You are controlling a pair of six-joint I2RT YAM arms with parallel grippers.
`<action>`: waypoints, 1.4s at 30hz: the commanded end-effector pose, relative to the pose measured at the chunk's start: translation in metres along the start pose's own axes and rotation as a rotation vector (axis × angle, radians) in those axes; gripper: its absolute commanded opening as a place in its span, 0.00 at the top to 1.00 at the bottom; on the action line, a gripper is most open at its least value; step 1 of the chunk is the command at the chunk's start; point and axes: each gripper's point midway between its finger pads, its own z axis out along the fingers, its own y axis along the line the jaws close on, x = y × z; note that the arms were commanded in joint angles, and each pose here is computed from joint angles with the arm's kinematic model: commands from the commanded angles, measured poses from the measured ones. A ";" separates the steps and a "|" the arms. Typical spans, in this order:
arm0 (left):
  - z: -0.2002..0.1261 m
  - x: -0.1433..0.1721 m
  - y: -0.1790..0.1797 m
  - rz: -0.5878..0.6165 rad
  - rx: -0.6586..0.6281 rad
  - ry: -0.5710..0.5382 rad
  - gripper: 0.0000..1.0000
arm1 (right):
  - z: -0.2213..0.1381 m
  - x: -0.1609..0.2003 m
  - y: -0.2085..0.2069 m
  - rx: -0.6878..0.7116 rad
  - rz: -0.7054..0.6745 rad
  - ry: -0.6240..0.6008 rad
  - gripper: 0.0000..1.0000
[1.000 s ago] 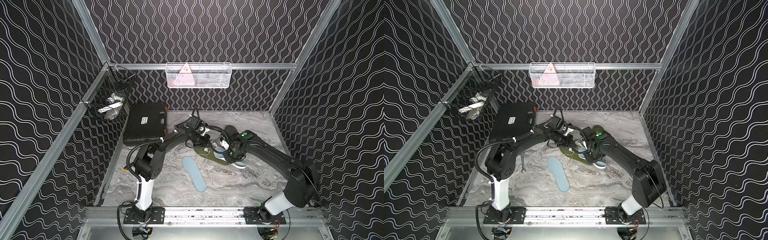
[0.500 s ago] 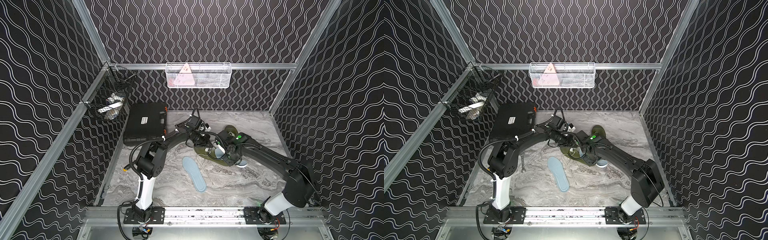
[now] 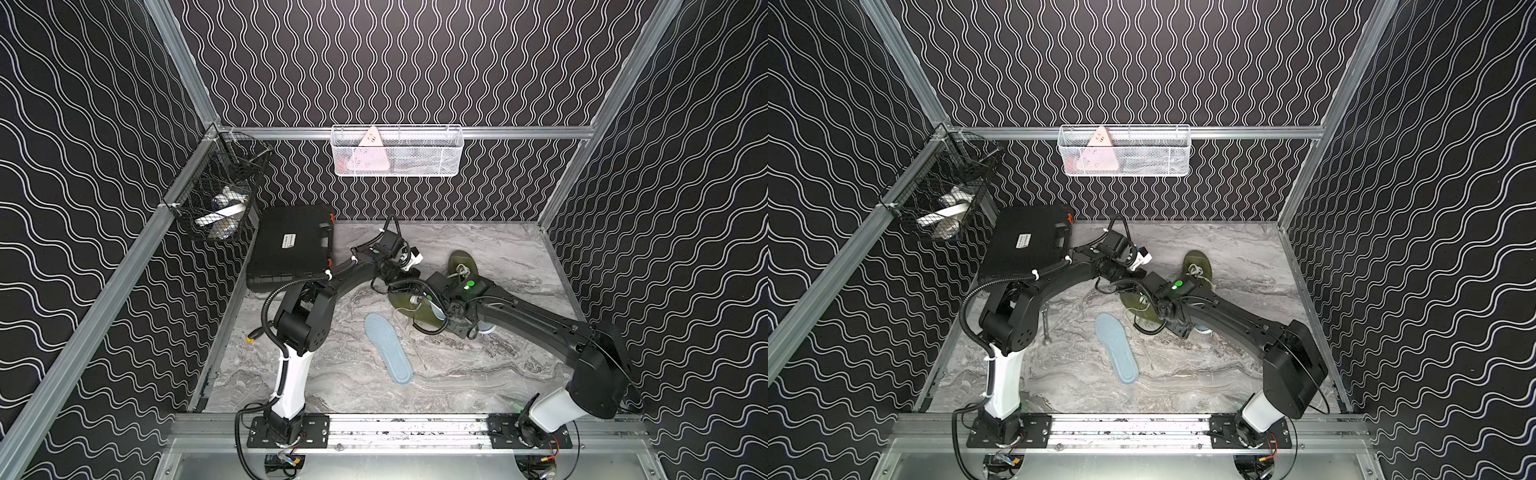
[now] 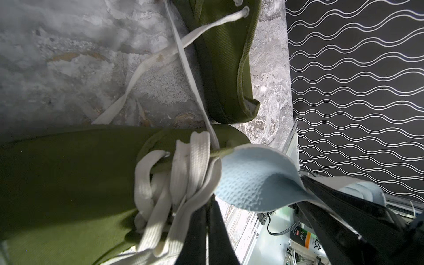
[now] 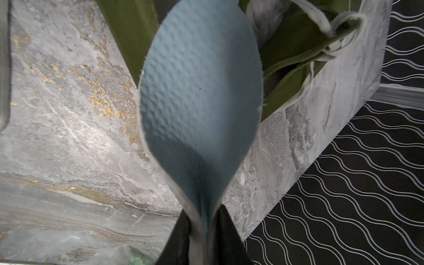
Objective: Insert the insole into the shoe
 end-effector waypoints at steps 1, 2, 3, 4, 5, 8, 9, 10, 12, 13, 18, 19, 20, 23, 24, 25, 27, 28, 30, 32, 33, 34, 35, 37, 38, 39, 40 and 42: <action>-0.003 0.000 -0.003 0.014 0.028 0.009 1.00 | 0.000 0.003 -0.008 0.063 -0.057 0.012 0.78; -0.003 0.000 -0.004 0.016 0.032 0.009 1.00 | 0.001 0.004 -0.008 0.071 -0.065 0.018 0.79; -0.004 0.000 -0.003 0.014 0.030 0.011 1.00 | 0.001 0.004 -0.009 0.079 -0.072 0.026 0.79; -0.004 0.000 -0.003 0.016 0.029 0.012 1.00 | 0.002 0.004 -0.009 0.082 -0.076 0.026 0.79; -0.004 0.000 -0.002 0.016 0.031 0.013 1.00 | 0.001 0.003 -0.010 0.084 -0.073 0.022 0.79; -0.004 0.000 -0.001 0.013 0.035 0.017 1.00 | -0.007 -0.002 -0.011 0.079 -0.049 -0.021 0.79; -0.005 0.000 -0.001 0.012 0.039 0.017 1.00 | -0.009 -0.003 -0.012 0.082 -0.049 -0.033 0.80; -0.005 0.000 -0.001 0.010 0.047 0.017 1.00 | -0.010 -0.003 -0.012 0.084 -0.051 -0.040 0.80; -0.005 -0.001 -0.002 -0.003 0.085 0.019 1.00 | -0.010 -0.003 -0.013 0.096 -0.059 -0.052 0.81; -0.005 -0.002 -0.003 -0.009 0.102 0.016 1.00 | -0.010 -0.002 -0.013 0.098 -0.065 -0.052 0.81; -0.012 -0.007 -0.007 -0.035 0.191 -0.001 1.00 | -0.006 -0.001 -0.013 0.123 -0.090 -0.076 0.81; -0.013 -0.007 -0.008 -0.037 0.203 0.000 1.00 | -0.005 -0.002 -0.013 0.124 -0.095 -0.078 0.81; -0.014 -0.007 -0.008 -0.038 0.211 0.003 1.00 | -0.004 -0.002 -0.013 0.127 -0.101 -0.077 0.81; -0.015 -0.006 -0.012 -0.044 0.242 0.010 1.00 | -0.002 -0.004 -0.011 0.124 -0.116 -0.079 0.81; -0.015 -0.006 -0.012 -0.048 0.247 0.011 1.00 | 0.000 -0.004 -0.010 0.125 -0.121 -0.077 0.81; -0.015 -0.006 -0.011 -0.047 0.247 0.014 1.00 | 0.001 -0.004 -0.010 0.130 -0.126 -0.074 0.81; -0.013 -0.004 -0.010 -0.048 0.242 0.020 1.00 | 0.002 -0.007 -0.011 0.137 -0.132 -0.075 0.82; -0.013 -0.003 -0.010 -0.052 0.246 0.024 1.00 | 0.002 -0.009 -0.011 0.137 -0.135 -0.078 0.82; -0.012 -0.003 -0.009 -0.058 0.248 0.024 1.00 | 0.002 -0.013 -0.011 0.135 -0.139 -0.087 0.82; -0.010 -0.003 -0.007 -0.070 0.256 0.024 1.00 | 0.006 -0.015 -0.009 0.130 -0.148 -0.081 0.82; -0.010 -0.003 -0.008 -0.073 0.260 0.021 1.00 | 0.007 -0.017 -0.007 0.127 -0.151 -0.077 0.82; -0.009 -0.003 -0.007 -0.078 0.261 0.018 1.00 | 0.009 -0.018 -0.006 0.123 -0.153 -0.073 0.82; -0.009 -0.003 -0.007 -0.081 0.264 0.015 1.00 | 0.011 -0.020 -0.004 0.119 -0.152 -0.071 0.82; -0.009 -0.003 -0.007 -0.089 0.271 0.014 1.00 | 0.015 -0.023 -0.002 0.113 -0.153 -0.070 0.82; -0.008 -0.002 -0.007 -0.091 0.273 0.014 1.00 | 0.016 -0.024 0.000 0.108 -0.151 -0.072 0.82; -0.008 -0.002 -0.007 -0.094 0.277 0.014 1.00 | 0.017 -0.026 0.000 0.106 -0.147 -0.076 0.82; -0.008 -0.001 -0.008 -0.096 0.280 0.015 1.00 | 0.018 -0.027 0.000 0.106 -0.147 -0.075 0.82; -0.008 0.000 -0.008 -0.098 0.283 0.015 1.00 | 0.020 -0.029 0.002 0.101 -0.152 -0.076 0.82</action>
